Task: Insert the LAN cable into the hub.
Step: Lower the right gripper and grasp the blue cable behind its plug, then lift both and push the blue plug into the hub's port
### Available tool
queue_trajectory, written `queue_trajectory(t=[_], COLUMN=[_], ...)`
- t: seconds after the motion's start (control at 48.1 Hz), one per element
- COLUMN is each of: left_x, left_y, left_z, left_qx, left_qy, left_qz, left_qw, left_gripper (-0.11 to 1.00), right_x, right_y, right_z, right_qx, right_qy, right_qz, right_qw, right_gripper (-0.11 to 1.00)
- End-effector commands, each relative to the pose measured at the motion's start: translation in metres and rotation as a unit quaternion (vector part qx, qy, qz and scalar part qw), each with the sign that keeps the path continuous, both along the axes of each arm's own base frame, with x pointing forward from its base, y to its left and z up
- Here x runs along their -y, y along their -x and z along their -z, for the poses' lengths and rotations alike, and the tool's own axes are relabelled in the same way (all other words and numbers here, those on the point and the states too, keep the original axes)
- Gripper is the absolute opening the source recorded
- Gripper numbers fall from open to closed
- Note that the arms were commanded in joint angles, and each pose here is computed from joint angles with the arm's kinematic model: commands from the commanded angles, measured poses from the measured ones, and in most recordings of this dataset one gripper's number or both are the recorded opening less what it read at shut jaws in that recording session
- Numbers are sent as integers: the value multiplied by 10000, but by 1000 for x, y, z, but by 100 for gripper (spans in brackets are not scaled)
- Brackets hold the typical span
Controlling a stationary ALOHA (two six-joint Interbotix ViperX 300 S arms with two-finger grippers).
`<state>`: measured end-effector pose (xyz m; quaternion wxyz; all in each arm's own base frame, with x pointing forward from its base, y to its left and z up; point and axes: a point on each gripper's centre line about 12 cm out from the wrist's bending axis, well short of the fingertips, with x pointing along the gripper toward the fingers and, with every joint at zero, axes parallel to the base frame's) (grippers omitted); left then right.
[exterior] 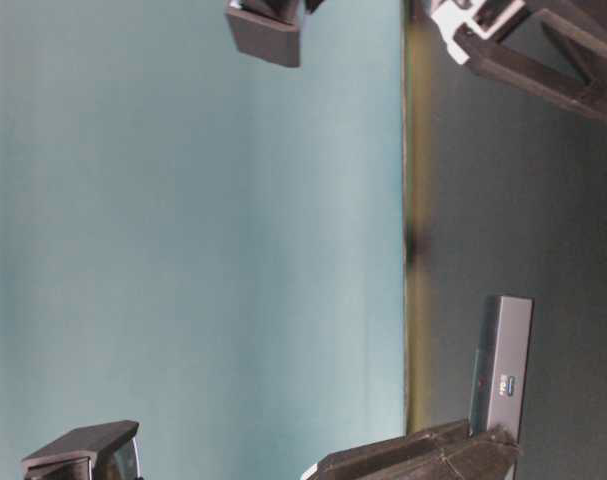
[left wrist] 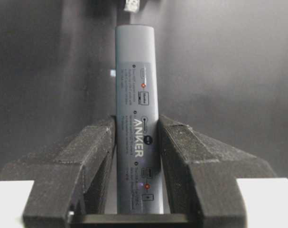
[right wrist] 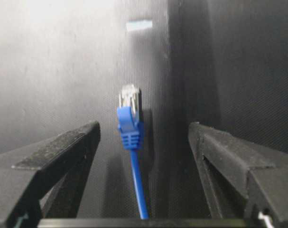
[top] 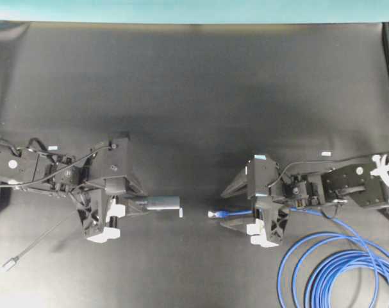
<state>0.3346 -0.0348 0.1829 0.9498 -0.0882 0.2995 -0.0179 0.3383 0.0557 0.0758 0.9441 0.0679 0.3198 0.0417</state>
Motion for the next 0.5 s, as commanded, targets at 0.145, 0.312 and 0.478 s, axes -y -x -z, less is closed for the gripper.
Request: queue_trajectory(t=[0.145, 0.312, 0.478], left_x=[2, 3, 3], left_y=[-3, -4, -4], left_z=[-12, -13, -14], left_qx=[206, 228, 244], left_qy=[23, 32, 22], left_qz=[25, 29, 45], left_qw=[9998, 9997, 9997], left_gripper=[29, 28, 28], right_x=[-9, -15, -12], right_y=[-3, -4, -5], right_z=[9, 9, 3], right_qx=[-11, 223, 471], right_qy=[29, -13, -192], right_qz=[-130, -206, 54], right_qw=[9999, 9995, 9987], right_gripper=[60, 23, 13])
